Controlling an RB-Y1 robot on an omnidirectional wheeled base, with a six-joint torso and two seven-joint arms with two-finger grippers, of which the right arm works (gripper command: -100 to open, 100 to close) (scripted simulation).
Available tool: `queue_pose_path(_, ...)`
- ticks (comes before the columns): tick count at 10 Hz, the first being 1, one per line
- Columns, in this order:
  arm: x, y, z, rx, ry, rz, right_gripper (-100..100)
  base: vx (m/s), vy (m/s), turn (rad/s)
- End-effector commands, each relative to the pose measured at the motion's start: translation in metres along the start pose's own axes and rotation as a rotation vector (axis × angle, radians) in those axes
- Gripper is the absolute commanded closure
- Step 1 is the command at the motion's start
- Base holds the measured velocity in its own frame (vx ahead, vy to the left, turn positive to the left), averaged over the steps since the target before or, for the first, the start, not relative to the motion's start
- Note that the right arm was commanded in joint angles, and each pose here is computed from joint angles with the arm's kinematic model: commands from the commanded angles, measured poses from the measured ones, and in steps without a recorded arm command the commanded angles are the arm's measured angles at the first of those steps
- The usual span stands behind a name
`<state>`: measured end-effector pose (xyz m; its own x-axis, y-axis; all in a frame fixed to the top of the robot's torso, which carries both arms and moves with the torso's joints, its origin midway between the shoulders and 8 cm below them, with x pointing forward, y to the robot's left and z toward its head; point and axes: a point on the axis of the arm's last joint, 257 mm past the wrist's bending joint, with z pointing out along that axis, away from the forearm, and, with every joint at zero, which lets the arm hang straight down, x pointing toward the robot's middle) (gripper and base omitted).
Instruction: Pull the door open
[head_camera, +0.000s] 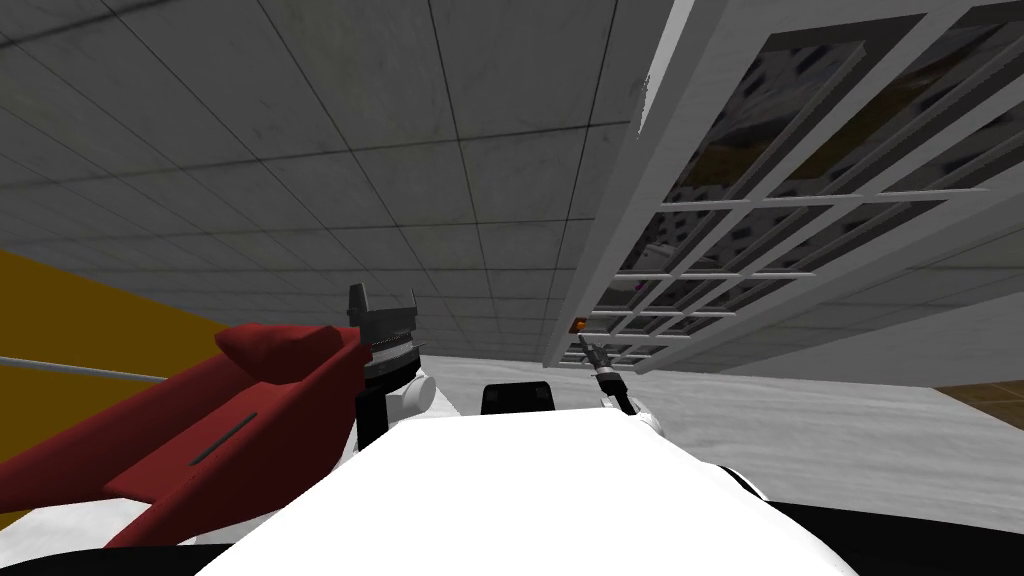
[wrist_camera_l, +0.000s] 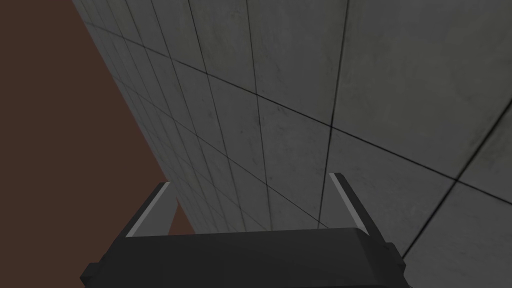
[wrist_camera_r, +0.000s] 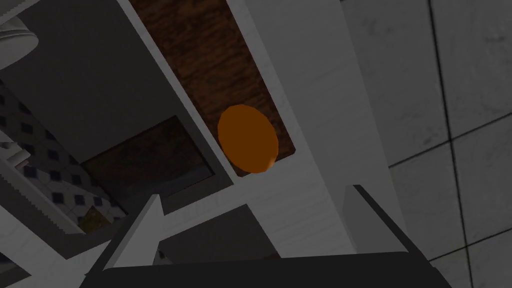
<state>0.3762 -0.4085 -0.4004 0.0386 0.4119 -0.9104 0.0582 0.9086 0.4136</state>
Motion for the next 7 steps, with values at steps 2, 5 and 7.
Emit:
queue_pose_path(2, -0.003, -0.005, -0.0091, -0.005, 0.001, -0.084, -100, -0.001, 0.044, -0.04)
queue_pose_path(5, -0.006, -0.011, -0.0203, -0.01, 0.004, -0.185, -100, -0.002, 0.028, -0.03)
queue_pose_path(7, -0.007, -0.014, -0.0257, -0.012, 0.006, -0.23, -100, -0.004, 0.033, -0.04)
